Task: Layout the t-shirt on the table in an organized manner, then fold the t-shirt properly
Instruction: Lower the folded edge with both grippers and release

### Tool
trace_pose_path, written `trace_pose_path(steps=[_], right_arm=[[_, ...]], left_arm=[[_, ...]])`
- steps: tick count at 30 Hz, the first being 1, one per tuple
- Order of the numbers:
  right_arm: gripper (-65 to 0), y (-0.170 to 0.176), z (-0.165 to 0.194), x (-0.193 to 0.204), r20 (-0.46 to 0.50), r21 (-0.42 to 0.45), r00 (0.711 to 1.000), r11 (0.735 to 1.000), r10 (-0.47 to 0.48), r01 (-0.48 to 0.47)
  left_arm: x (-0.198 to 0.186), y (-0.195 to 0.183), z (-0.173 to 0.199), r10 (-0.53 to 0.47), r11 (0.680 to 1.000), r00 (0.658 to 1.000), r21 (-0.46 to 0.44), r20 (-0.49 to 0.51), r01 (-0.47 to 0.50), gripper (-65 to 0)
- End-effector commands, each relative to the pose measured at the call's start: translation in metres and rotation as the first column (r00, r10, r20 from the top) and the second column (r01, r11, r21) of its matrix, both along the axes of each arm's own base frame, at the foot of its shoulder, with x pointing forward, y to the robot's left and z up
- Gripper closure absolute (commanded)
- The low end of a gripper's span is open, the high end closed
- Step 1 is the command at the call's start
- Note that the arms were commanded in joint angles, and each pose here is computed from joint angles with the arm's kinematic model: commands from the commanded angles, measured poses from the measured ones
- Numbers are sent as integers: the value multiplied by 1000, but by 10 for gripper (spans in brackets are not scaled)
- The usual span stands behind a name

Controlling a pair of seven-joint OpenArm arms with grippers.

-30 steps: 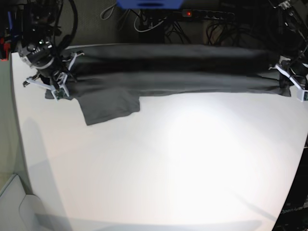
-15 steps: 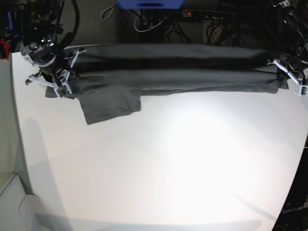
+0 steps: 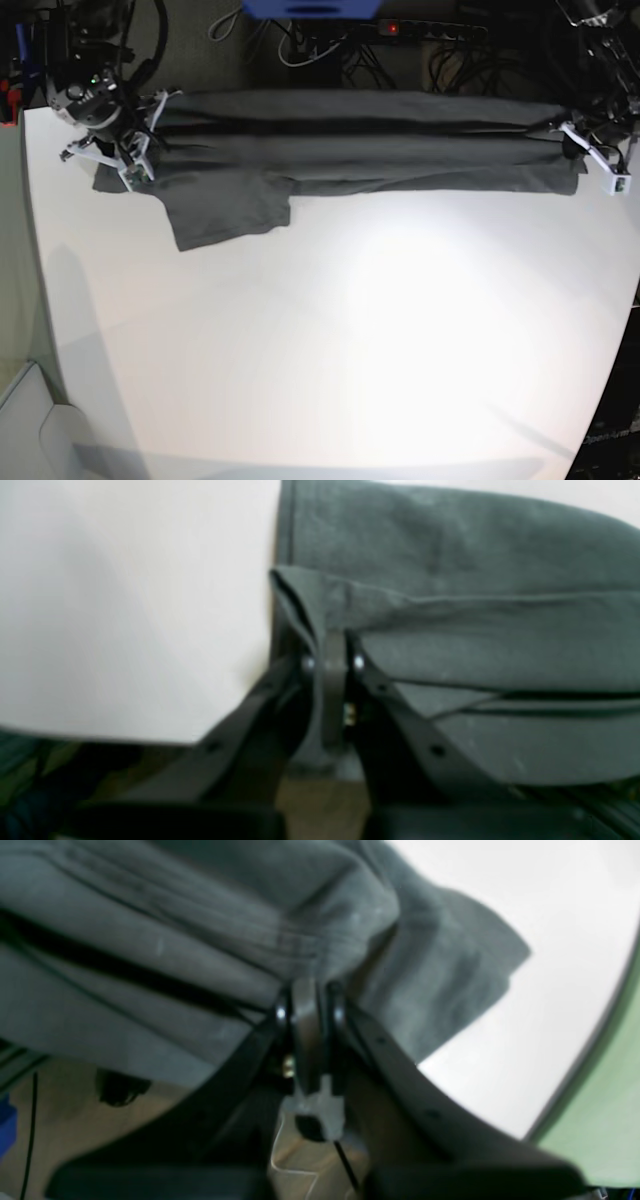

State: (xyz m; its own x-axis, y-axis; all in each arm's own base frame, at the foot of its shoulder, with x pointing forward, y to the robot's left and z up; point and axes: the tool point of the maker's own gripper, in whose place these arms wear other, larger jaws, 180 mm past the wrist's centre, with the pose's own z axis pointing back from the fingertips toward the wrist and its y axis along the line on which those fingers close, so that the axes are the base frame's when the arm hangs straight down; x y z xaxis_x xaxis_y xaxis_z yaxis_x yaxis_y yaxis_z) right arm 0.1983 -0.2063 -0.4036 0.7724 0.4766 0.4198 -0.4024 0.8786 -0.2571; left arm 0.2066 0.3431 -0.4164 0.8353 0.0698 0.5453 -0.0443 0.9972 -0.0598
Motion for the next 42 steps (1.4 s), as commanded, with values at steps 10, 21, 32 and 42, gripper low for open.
trace_pose_path(steps=[10,21,32,42], right_arm=[[-265,-4,2,-3,7,-4,1000,1000,-4,4],[-325,-3,2,-2,8,-5,1000,1000,0,0],[-326,-13,6,-1,7,-38,1000,999,11,-11],[-326,-20,13,5,29,-58,1000,998,11,-10]], left_arm=[[6,2,9,-5,1000,1000,7,27,5,-449],[15,-4,46,-76,992,992,105,100,65,-552],[19,-2,12,-26,1000,998,-2,58,26,-554],[31,-4,13,-25,1000,997,-14,75,26,-549]])
